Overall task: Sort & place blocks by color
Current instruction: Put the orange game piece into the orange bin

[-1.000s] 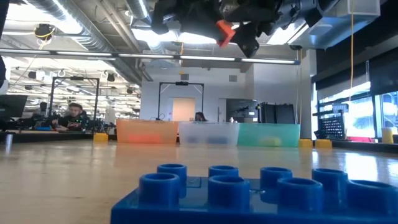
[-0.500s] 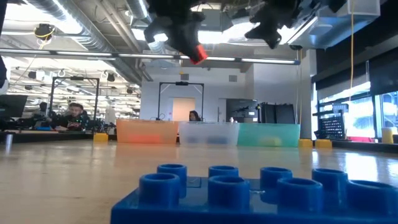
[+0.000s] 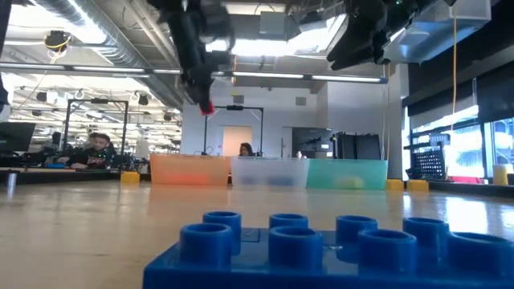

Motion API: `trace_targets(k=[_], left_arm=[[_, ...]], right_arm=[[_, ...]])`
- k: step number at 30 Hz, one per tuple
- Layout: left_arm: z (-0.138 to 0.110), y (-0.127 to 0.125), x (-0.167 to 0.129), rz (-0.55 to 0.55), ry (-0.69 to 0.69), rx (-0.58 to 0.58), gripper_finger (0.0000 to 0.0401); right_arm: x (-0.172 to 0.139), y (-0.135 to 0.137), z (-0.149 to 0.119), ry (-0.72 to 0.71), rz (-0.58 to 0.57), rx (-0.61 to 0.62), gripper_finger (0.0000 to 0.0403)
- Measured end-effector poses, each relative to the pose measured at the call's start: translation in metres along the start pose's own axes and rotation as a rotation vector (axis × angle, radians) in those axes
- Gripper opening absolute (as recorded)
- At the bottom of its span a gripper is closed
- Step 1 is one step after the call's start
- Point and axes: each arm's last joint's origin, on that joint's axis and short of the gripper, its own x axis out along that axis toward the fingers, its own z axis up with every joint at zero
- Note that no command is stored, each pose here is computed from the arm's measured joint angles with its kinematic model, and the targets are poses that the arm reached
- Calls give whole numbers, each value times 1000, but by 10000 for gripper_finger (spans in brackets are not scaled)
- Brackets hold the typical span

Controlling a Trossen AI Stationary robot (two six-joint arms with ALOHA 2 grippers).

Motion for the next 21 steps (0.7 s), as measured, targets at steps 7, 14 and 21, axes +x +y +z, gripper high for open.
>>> trace_targets(k=[7,14,21], left_arm=[[-9,35,48,-35,135,-192,82],[-15,39,88,-28,229,-222,84],[-20,36,111,-12,292,-211,146]], right_arm=[[0,0,0,1,-1,0,200],[0,0,0,2,-1,2,200],[0,0,0,1,-1,3,200]])
